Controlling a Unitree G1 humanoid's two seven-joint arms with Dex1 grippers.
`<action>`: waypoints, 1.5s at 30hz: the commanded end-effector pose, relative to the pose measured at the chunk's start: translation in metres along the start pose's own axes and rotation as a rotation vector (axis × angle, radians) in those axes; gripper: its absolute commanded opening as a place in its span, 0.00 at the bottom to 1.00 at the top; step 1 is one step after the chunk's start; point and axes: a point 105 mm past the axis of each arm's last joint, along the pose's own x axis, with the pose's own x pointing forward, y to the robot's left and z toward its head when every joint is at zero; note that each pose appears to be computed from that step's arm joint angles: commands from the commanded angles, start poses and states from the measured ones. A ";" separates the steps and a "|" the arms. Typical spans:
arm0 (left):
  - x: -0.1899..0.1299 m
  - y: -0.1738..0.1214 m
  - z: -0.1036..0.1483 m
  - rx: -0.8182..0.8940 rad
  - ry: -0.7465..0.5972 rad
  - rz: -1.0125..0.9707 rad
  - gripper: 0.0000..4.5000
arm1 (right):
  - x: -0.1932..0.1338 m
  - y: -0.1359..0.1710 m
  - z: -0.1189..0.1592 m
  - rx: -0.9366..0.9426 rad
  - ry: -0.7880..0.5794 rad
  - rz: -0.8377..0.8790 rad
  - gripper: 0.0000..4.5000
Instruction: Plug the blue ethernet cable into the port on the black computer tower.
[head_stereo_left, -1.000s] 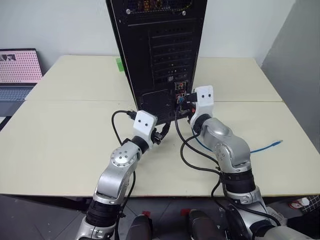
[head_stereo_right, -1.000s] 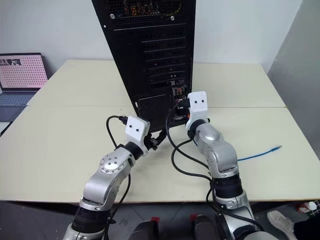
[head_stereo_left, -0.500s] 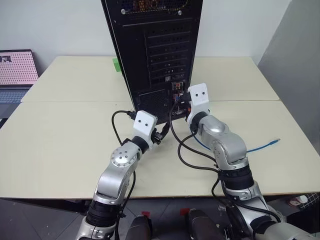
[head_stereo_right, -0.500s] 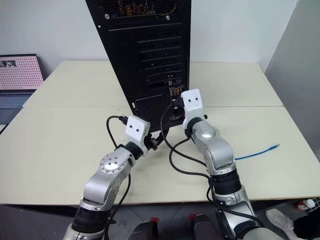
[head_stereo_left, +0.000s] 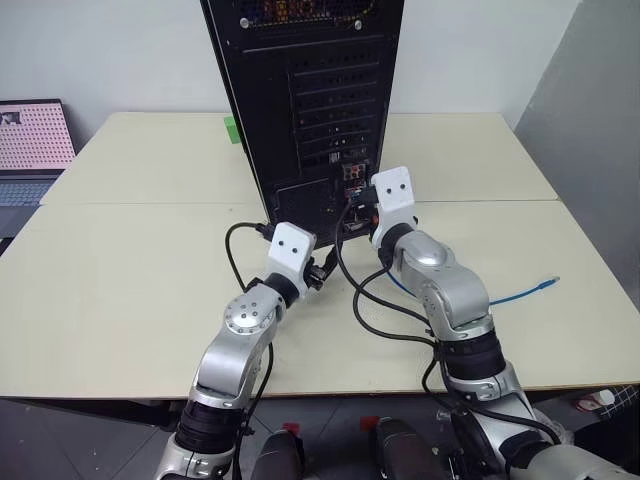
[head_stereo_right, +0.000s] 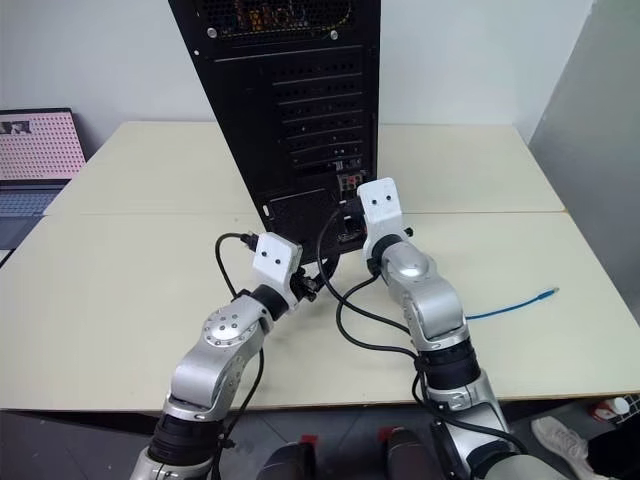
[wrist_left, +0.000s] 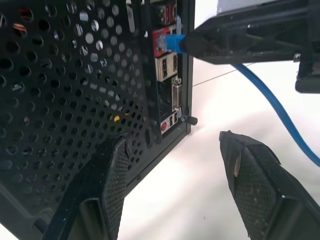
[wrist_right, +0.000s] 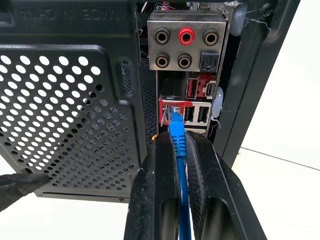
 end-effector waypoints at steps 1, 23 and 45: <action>0.000 -0.002 0.014 0.013 -0.057 -0.001 0.66 | 0.002 0.011 0.031 -0.013 -0.108 0.018 0.00; -0.003 0.004 0.013 0.019 -0.053 0.027 0.66 | -0.001 0.009 0.020 0.004 -0.084 0.073 0.20; -0.059 0.041 0.020 0.155 0.052 -0.171 0.66 | -0.102 -0.048 0.010 -0.114 -0.133 0.415 0.99</action>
